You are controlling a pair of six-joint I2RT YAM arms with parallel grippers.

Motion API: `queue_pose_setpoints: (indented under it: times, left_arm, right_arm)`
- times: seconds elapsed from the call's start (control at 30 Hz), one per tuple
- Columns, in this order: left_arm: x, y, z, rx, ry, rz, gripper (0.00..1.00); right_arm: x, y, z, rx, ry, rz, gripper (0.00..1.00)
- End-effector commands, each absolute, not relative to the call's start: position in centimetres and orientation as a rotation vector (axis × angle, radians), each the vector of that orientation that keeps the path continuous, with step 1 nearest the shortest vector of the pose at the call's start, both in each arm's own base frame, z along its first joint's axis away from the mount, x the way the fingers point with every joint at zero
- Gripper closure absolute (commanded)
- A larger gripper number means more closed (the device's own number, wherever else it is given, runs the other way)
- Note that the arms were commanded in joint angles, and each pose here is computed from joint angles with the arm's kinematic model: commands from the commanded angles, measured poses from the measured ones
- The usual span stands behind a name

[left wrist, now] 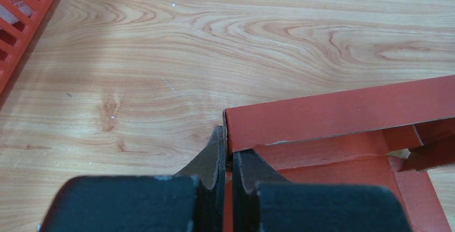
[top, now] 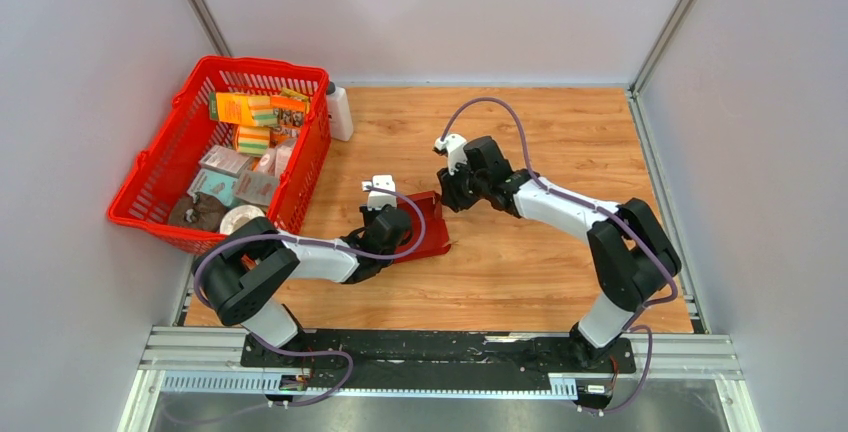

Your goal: Fold the paper box

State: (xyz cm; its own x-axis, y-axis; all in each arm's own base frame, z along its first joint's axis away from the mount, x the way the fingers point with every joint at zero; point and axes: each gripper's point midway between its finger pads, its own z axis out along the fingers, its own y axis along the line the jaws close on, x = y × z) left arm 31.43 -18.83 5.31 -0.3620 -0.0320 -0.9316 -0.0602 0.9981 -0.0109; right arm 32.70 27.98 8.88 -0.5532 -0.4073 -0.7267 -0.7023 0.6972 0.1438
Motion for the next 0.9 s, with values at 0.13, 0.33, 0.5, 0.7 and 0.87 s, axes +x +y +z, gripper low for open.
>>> queue_pose_setpoints:
  times: [0.13,0.33,0.5,0.7,0.87]
  left_arm:
    - [31.1,-18.9,5.3,0.001,1.953,0.032,1.00]
    - [31.3,-19.6,5.5,0.013,1.954,0.010,1.00]
    - [31.4,-19.5,5.7,0.017,1.948,0.013,1.00]
    - [31.4,-19.5,6.0,0.017,1.945,0.009,1.00]
    - [31.5,-19.7,6.1,-0.002,1.945,-0.001,1.00]
  right_arm:
    - [34.2,31.7,9.0,-0.953,2.066,0.608,0.73]
    - [34.2,32.1,8.4,-0.963,2.054,0.563,0.74]
    - [34.9,32.4,8.6,-0.914,2.001,0.539,0.73]
    - [35.3,33.0,8.6,-0.893,1.944,0.500,0.73]
    - [35.8,32.9,8.3,-0.840,1.942,0.345,0.83]
